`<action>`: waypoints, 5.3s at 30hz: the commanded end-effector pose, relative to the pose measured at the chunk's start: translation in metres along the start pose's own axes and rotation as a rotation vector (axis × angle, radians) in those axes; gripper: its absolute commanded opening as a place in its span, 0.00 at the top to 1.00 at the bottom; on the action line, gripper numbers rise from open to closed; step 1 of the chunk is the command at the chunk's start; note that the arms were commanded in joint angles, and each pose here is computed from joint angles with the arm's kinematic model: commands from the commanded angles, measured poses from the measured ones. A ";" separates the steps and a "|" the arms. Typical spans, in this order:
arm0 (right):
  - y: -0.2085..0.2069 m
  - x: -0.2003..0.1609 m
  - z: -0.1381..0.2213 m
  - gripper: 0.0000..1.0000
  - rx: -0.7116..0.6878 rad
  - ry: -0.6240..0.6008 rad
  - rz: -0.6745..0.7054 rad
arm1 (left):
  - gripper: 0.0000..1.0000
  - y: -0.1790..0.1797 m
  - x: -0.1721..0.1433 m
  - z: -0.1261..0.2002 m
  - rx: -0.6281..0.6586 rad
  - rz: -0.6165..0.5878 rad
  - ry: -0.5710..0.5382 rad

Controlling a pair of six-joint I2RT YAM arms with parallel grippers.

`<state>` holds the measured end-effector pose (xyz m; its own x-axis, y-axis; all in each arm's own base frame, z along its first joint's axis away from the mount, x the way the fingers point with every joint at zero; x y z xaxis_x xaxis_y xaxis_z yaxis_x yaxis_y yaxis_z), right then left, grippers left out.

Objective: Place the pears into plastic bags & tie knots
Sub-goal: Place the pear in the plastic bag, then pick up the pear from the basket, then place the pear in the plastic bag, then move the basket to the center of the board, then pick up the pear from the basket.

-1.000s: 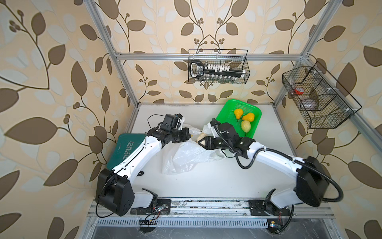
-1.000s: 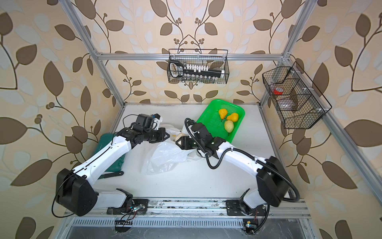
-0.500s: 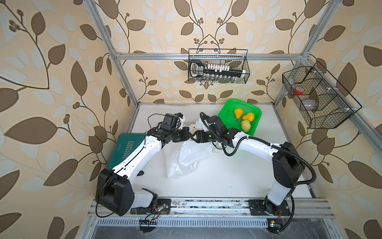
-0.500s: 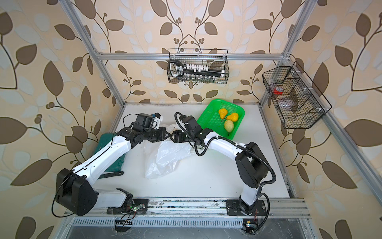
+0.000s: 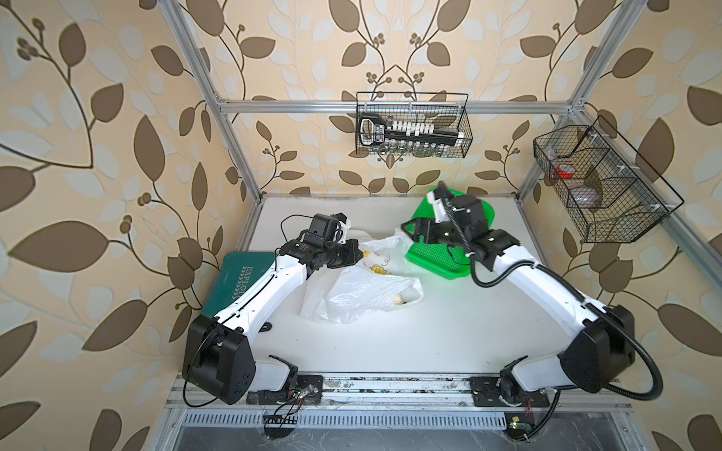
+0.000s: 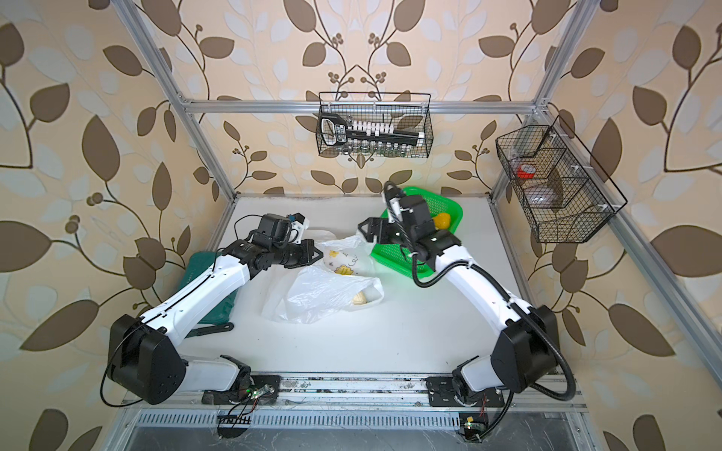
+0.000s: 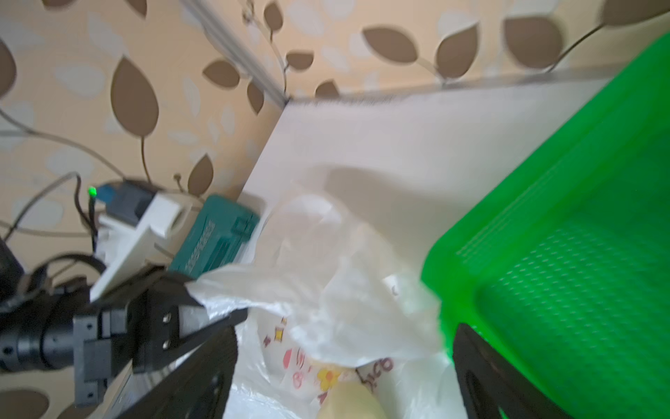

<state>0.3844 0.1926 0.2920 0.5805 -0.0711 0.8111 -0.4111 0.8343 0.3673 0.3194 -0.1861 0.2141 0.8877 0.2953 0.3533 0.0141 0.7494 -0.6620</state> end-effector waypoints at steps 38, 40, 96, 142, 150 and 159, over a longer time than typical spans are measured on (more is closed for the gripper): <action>-0.214 -0.089 -0.065 0.61 -0.783 0.376 -0.011 | 1.00 -0.013 0.004 -0.002 -0.052 -0.024 0.002; -0.176 -0.078 -0.050 0.61 -0.679 0.303 -0.001 | 1.00 -0.013 0.004 -0.002 -0.050 -0.027 0.001; -0.031 -0.147 0.007 0.21 -0.149 0.264 0.012 | 1.00 -0.013 -0.004 0.002 -0.060 -0.056 0.031; -0.350 -0.019 -0.202 0.11 -0.818 0.120 -0.074 | 1.00 -0.034 0.000 -0.002 -0.158 -0.039 0.070; -0.329 -0.015 -0.190 0.50 -0.732 0.106 -0.056 | 1.00 -0.030 -0.002 -0.002 -0.147 -0.033 0.061; -0.243 0.003 -0.109 0.65 -0.593 -0.020 -0.076 | 1.00 -0.022 -0.002 -0.005 -0.120 -0.041 0.041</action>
<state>0.5740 0.0283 0.1049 0.6704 -0.1237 0.7316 0.1499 0.9883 0.0297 0.3170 -0.2078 0.2170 0.9207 0.2283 0.3166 0.0783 0.6866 -0.7228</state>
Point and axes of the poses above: each gripper's point midway between its finger pads, its own z axis back along the fingers, its own y axis along the line the jaws close on, x = y × z, the point moved 2 cm from there along z, back along the fingers, and after that the axes turned 10 degrees about z, right-handed, at the moved point
